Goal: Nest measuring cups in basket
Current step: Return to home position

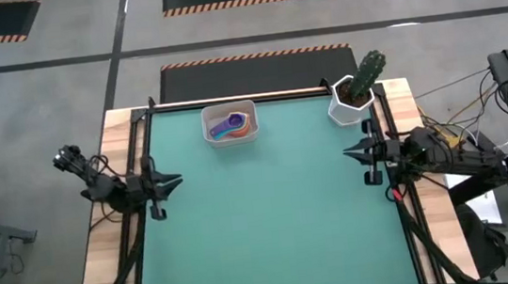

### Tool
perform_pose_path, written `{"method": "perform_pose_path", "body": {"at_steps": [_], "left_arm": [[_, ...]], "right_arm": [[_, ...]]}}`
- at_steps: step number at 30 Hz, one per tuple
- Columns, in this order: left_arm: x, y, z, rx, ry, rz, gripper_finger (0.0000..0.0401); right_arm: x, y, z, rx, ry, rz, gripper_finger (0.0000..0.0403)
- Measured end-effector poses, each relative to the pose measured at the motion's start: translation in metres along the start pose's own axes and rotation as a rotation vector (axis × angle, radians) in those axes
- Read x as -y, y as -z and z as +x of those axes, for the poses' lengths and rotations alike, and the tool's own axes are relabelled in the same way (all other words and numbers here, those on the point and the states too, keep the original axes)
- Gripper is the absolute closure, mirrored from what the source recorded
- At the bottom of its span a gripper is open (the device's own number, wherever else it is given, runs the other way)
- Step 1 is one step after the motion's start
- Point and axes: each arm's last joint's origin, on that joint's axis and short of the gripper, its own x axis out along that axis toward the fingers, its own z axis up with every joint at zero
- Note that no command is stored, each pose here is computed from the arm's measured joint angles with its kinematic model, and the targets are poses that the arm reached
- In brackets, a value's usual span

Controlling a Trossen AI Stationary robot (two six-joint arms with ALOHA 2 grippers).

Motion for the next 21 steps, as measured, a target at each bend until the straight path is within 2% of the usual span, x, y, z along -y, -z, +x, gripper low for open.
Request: {"method": "perform_pose_path", "body": {"at_steps": [8, 13, 19, 21], "left_arm": [[0.002, 0.006, 0.000, 0.006, 0.014, -0.031, 0.0362], [0.002, 0.007, 0.000, 0.001, 0.015, -0.052, 0.0362], [-0.003, 0.008, 0.000, -0.027, -0.156, -0.145, 0.0362], [-0.003, 0.008, 0.000, -0.030, -0.176, -0.143, 0.0362]], "right_arm": [[-0.003, 0.008, 0.000, -0.006, -0.017, 0.059, 0.0386], [-0.005, 0.008, 0.000, 0.011, -0.079, 0.042, 0.0386], [-0.006, 0.012, 0.001, -0.030, -0.094, 0.076, 0.0386], [-0.007, 0.015, 0.001, -0.064, -0.100, 0.093, 0.0386]]}}
